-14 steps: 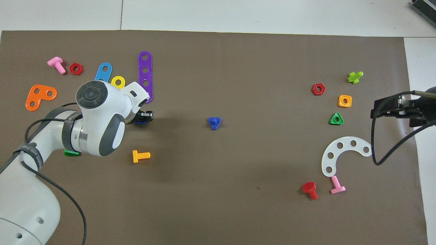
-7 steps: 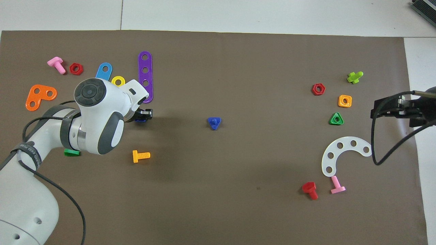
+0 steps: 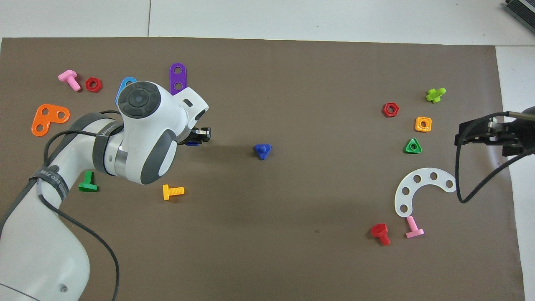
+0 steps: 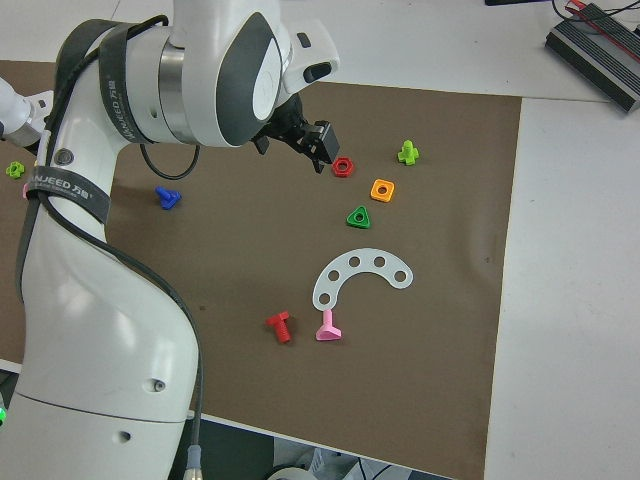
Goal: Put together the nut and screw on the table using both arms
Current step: 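Carry the blue nut with the left gripper over the blue bolt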
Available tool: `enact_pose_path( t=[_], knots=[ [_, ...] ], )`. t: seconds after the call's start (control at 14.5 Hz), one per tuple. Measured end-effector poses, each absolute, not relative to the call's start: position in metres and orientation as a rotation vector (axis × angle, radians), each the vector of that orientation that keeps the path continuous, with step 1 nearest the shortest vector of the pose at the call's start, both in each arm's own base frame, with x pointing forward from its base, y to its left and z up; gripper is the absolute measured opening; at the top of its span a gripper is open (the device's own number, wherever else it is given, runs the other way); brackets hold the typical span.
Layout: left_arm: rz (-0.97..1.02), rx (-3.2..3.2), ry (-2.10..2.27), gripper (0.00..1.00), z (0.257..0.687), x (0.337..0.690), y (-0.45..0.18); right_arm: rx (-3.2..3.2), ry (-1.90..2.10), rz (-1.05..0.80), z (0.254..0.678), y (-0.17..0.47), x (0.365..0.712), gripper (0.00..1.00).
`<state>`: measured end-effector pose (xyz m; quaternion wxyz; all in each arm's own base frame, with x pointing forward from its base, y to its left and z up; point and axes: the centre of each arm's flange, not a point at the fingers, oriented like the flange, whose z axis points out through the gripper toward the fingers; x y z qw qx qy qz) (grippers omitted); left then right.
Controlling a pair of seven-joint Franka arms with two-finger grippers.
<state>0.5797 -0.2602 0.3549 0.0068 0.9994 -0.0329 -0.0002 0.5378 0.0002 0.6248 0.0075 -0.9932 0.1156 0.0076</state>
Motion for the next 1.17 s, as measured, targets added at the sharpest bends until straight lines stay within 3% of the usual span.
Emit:
enact_pose_path(
  t=[0.41,1.17],
  knots=[
    [-0.027,3.091,-0.045,0.46,0.391,0.571,-0.346,-3.106,0.361,0.024,0.625,0.0,0.538,1.0],
    [-0.045,3.076,0.029,0.46,0.374,0.555,-0.418,-3.106,0.361,0.024,0.625,0.0,0.538,1.0]
  ],
)
